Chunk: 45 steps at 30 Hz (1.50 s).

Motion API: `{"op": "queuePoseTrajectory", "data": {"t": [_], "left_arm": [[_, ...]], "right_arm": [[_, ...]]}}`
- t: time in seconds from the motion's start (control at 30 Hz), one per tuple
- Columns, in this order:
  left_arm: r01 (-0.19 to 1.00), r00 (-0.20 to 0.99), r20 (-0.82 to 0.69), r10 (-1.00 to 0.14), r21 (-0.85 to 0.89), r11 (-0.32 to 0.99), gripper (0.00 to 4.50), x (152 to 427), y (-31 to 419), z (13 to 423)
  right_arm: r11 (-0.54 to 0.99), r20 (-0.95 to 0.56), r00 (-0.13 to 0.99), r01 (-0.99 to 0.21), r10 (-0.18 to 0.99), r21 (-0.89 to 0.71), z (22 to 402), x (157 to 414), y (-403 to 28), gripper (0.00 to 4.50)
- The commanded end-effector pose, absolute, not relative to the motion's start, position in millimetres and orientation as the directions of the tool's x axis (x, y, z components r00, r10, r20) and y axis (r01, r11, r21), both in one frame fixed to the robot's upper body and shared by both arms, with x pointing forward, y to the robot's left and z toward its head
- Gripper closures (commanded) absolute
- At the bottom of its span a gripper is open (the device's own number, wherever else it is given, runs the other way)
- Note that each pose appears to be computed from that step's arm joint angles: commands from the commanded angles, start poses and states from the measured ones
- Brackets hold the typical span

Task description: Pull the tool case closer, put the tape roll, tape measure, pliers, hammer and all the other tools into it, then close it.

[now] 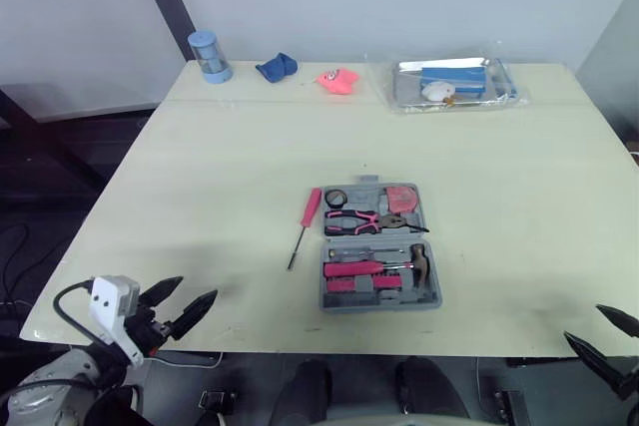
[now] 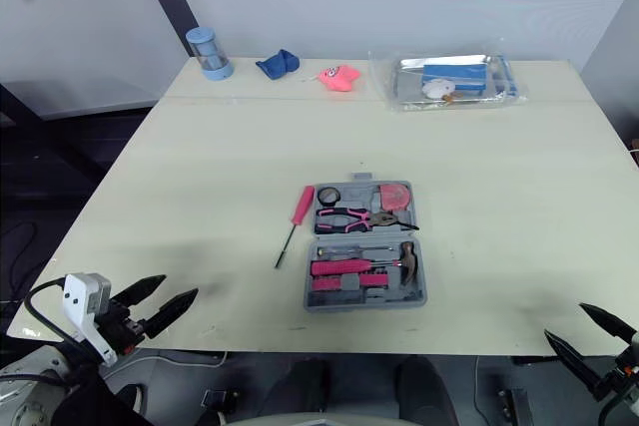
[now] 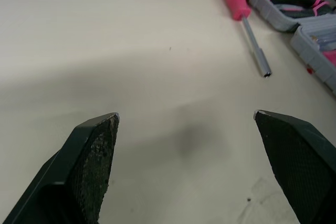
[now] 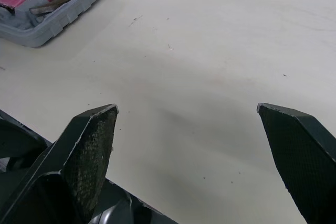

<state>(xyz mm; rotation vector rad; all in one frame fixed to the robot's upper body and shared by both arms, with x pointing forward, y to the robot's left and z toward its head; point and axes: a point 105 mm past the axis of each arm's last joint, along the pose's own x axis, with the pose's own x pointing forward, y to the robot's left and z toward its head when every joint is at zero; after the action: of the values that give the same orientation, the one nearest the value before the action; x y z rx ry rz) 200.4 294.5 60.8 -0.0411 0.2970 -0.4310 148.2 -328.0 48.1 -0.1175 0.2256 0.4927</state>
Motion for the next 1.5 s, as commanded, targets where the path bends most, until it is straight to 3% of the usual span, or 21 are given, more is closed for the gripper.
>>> {"op": "queuePoseTrajectory", "data": {"t": [0.03,0.37,0.67,0.87,1.43,1.5], "left_arm": [[0.447,0.862,-0.237,-0.449,-0.066,0.892,0.12,213.0,279.6,74.0],[0.524,0.828,-0.219,-0.516,-0.027,0.851,0.12,259.7,232.6,91.1],[0.471,0.85,-0.251,-0.463,-0.028,0.881,0.12,304.3,189.7,80.4],[0.435,0.853,-0.306,-0.423,-0.03,0.9,0.12,325.6,172.1,62.5],[0.44,0.841,-0.356,-0.408,0.011,0.898,0.12,349.7,150.2,46.8],[0.443,0.84,-0.354,-0.411,0.01,0.897,0.61,351.8,147.8,46.8]], "right_arm": [[0.851,-0.187,0.851,-0.514,0.49,-0.11,66.3,160.5,-322.1,0.0],[0.697,-0.086,0.715,-0.697,0.694,-0.169,103.2,198.0,-262.3,0.0],[0.521,-0.053,0.543,-0.826,0.838,-0.214,135.7,208.2,-212.7,0.0],[0.489,-0.031,0.512,-0.835,0.858,-0.253,151.8,215.7,-199.8,0.0],[0.463,-0.038,0.489,-0.846,0.871,-0.265,158.0,213.8,-194.2,0.0],[0.459,-0.04,0.485,-0.848,0.873,-0.266,158.4,213.9,-193.3,0.0]]}}
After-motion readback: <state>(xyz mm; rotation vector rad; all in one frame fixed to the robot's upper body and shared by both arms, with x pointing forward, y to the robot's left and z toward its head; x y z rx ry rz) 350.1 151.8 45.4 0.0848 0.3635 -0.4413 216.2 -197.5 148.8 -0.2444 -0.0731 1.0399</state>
